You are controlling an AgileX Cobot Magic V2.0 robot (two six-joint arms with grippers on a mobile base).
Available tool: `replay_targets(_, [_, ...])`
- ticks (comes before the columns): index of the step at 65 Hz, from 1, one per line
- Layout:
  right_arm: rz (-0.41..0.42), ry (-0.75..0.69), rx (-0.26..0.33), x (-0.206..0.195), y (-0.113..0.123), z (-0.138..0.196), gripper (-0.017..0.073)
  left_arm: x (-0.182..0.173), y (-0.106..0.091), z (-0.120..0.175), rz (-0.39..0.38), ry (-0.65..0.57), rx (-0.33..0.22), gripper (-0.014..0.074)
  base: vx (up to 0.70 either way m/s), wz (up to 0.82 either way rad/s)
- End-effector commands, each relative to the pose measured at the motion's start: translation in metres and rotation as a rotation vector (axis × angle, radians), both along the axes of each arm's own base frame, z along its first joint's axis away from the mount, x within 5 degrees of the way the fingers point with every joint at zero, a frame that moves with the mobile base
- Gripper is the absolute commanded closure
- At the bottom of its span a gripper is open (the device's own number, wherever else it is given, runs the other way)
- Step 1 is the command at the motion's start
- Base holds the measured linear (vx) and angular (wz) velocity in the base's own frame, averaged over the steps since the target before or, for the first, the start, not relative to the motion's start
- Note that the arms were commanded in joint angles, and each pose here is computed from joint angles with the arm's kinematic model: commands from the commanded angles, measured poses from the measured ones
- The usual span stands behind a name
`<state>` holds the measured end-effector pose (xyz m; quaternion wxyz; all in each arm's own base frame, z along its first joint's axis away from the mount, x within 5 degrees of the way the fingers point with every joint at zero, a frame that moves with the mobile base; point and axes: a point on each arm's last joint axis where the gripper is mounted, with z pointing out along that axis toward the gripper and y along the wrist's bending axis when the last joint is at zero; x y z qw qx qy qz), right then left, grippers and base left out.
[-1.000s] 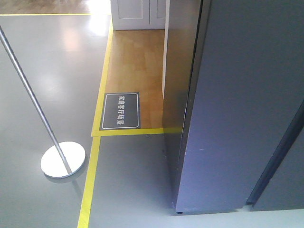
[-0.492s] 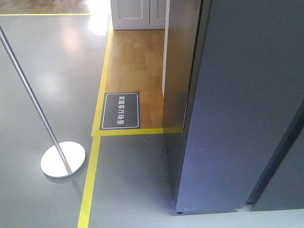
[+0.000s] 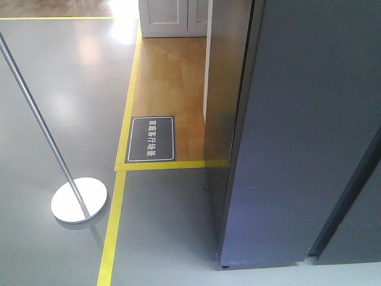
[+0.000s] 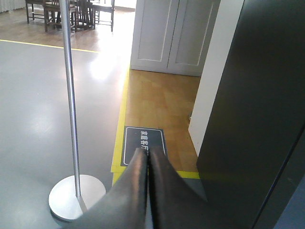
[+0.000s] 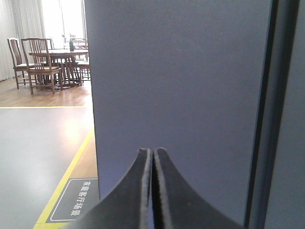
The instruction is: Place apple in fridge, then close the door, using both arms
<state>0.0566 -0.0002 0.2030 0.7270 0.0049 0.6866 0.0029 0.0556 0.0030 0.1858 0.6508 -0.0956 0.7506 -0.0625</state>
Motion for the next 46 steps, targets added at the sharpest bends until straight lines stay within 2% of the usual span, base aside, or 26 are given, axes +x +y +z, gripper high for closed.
replay_targets(1, [0.008, -0.09, -0.013, -0.0018, 0.0008, 0.0083, 0.0562, -0.0009, -0.0012, 0.0127, -0.014, -0.1, -0.006, 0.0599, 0.0, 0.0])
replay_targets(46, [0.008, -0.09, -0.013, -0.0018, 0.0008, 0.0083, 0.0562, -0.0009, -0.0012, 0.0127, -0.014, -0.1, -0.006, 0.0599, 0.0, 0.0])
